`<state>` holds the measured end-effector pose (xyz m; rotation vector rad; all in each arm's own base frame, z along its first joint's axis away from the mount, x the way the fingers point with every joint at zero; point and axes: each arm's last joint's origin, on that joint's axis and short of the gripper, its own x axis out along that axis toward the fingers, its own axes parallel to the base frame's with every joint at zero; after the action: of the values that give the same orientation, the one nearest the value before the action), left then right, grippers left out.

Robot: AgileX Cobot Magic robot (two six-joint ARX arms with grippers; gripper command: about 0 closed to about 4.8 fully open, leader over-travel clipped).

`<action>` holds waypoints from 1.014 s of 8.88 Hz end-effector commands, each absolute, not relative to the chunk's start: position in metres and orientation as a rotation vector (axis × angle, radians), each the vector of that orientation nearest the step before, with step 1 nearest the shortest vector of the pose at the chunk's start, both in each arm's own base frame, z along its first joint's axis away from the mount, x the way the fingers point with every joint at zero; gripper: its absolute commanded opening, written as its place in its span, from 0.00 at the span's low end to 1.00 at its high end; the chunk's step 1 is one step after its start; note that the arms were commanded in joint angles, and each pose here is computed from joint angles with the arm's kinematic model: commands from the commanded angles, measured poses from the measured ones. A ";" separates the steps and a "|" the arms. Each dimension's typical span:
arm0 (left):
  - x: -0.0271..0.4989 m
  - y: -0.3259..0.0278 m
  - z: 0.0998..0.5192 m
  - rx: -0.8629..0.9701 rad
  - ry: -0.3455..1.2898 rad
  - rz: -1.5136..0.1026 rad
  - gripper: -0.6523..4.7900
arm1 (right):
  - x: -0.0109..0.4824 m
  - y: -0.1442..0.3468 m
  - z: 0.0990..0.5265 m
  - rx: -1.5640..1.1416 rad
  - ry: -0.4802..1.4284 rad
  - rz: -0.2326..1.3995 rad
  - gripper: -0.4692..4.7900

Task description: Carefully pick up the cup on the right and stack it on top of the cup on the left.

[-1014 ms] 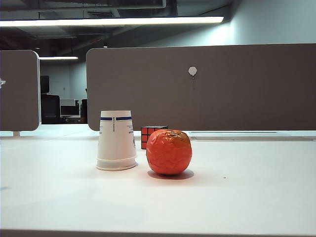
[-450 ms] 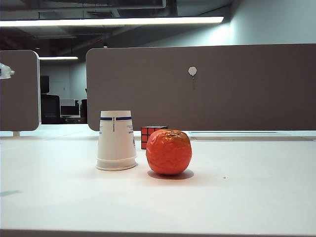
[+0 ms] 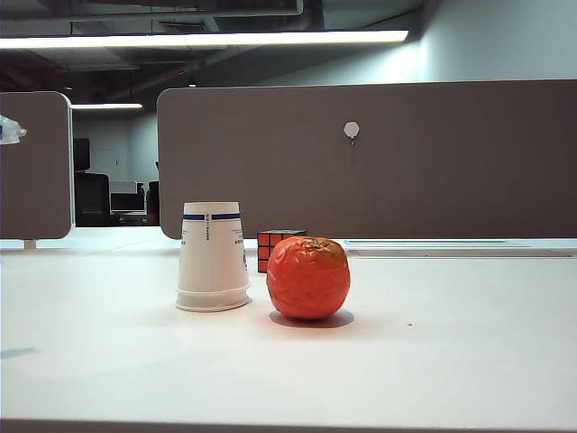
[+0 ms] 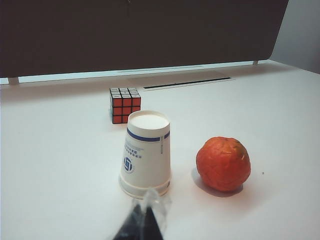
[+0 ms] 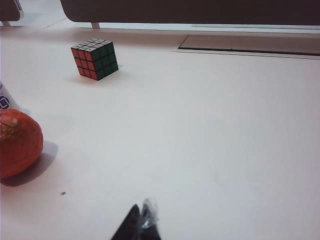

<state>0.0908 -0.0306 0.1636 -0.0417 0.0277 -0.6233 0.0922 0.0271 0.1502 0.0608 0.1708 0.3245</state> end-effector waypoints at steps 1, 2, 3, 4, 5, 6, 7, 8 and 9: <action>0.092 -0.028 0.168 -0.030 -0.014 -0.542 0.11 | 0.093 0.027 0.151 0.060 0.153 0.326 0.09; 0.093 -0.027 0.173 -0.030 -0.065 -0.471 0.11 | 0.093 0.027 0.151 0.060 0.152 0.326 0.09; 0.093 -0.026 0.173 -0.031 -0.066 -0.442 0.11 | 0.093 0.027 0.151 0.060 0.152 0.326 0.09; 0.093 -0.026 0.173 -0.032 -0.065 -0.436 0.11 | 0.093 0.027 0.151 0.060 0.152 0.326 0.09; 0.093 -0.026 0.173 -0.032 -0.065 -0.435 0.11 | 0.093 0.027 0.151 0.060 0.153 0.326 0.09; 0.093 -0.026 0.173 -0.032 -0.065 -0.436 0.11 | 0.093 0.027 0.151 0.060 0.152 0.326 0.09; 0.093 -0.026 0.173 -0.032 -0.065 -0.436 0.11 | 0.093 0.027 0.151 0.060 0.153 0.326 0.09; 0.093 -0.026 0.173 -0.032 -0.065 -0.436 0.11 | 0.093 0.027 0.151 0.060 0.153 0.326 0.09; 0.093 -0.026 0.173 -0.032 -0.065 -0.436 0.11 | 0.093 0.027 0.151 0.060 0.152 0.326 0.09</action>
<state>0.0934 -0.0259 0.1703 -0.0359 -0.0485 -0.4392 0.0922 0.0271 0.1502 0.0608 0.1708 0.3245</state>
